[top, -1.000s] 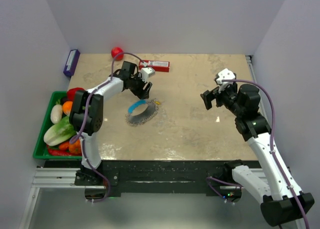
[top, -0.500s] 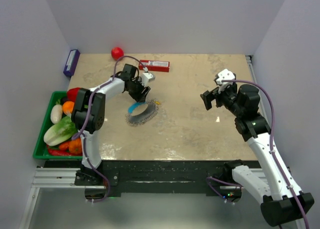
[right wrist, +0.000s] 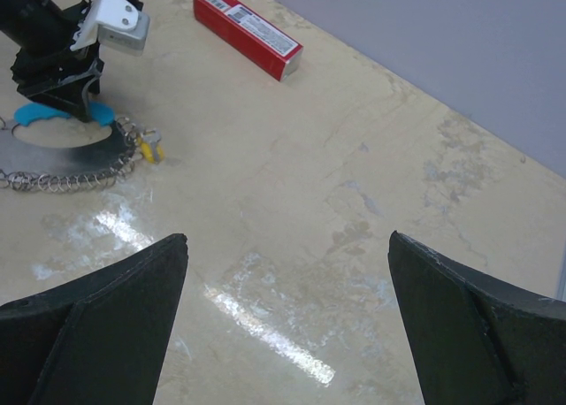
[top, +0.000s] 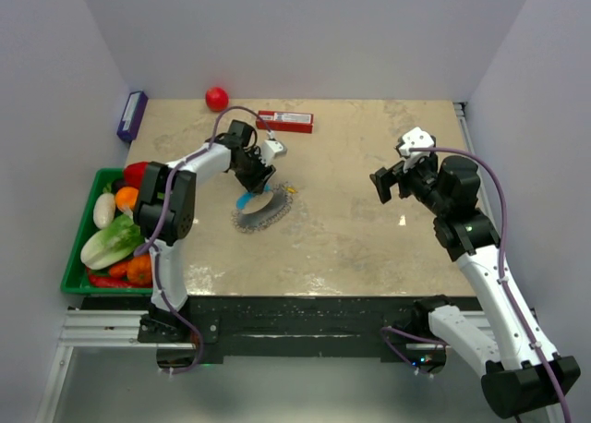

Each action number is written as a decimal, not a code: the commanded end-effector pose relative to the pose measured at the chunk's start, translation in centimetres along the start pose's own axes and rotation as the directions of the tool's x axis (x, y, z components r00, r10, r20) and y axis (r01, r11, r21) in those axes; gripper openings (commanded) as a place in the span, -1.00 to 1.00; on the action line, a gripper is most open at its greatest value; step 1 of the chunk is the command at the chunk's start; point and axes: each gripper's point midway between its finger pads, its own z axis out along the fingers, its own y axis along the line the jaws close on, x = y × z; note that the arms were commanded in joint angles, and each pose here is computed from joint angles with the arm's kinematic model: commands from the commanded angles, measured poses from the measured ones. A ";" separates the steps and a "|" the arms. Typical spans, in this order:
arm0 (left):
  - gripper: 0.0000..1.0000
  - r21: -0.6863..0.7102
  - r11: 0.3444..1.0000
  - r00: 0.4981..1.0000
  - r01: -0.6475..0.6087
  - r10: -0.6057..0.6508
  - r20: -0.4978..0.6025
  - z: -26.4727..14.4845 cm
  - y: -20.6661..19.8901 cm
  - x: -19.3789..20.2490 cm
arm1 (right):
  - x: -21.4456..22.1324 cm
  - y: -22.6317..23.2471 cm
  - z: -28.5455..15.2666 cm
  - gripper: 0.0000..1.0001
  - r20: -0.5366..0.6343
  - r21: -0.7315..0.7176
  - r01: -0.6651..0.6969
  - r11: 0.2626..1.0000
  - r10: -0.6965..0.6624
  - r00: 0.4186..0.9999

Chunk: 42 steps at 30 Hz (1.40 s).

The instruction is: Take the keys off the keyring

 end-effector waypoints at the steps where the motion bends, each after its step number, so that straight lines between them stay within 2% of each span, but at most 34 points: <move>1: 0.07 0.013 1.000 0.999 -0.014 0.015 -0.045 0.8 0.4 1.1 | -0.7 0.1 0.1 0.98 0.033 -0.007 0.003 1.000 -0.003 0.999; 8: -0.45 0.056 0.998 0.995 -0.022 0.028 -0.096 2.1 -0.2 2.8 | -0.4 1.1 0.8 0.98 0.013 -0.077 -0.005 0.997 0.006 1.000; 11: -0.62 0.065 0.998 0.995 -0.024 0.030 -0.093 2.0 -0.4 2.9 | -0.4 1.5 1.0 0.98 0.006 -0.106 -0.007 0.994 0.007 1.000; 13: -0.83 0.069 0.997 0.995 -0.022 0.028 -0.091 2.0 -0.6 2.9 | -0.2 1.8 1.4 0.98 -0.005 -0.128 -0.007 0.992 0.006 1.000; 15: -0.92 0.060 0.998 0.997 -0.020 0.025 -0.079 1.7 -0.5 2.5 | -0.5 2.3 1.7 0.98 0.000 -0.162 -0.008 0.987 0.008 1.000; 21: -1.00 0.010 1.000 1.000 -0.022 0.022 -0.006 -0.1 0.3 0.2 | -2.1 3.5 2.9 0.97 0.049 -0.250 0.006 0.968 0.006 0.999; 28: -1.00 -0.019 0.999 0.995 -0.039 0.041 0.095 -3.3 0.3 -3.2 | -2.2 5.7 6.4 0.97 0.040 -0.325 0.010 0.946 0.003 0.999; 33: -1.00 -0.009 0.999 0.988 -0.046 0.047 0.148 -4.5 -0.5 -4.2 | -0.7 7.9 10.4 0.96 -0.020 -0.366 -0.026 0.930 0.020 1.000; 41: -1.00 -0.026 0.997 0.972 -0.071 0.075 0.222 -6.4 -1.1 -5.5 | 1.4 10.2 16.1 0.92 -0.103 -0.426 -0.161 0.890 0.129 0.986; 42: -1.00 -0.022 0.997 0.972 -0.071 0.074 0.223 -6.3 -1.3 -5.3 | 2.4 10.6 16.8 0.91 -0.142 -0.429 -0.191 0.883 0.144 0.979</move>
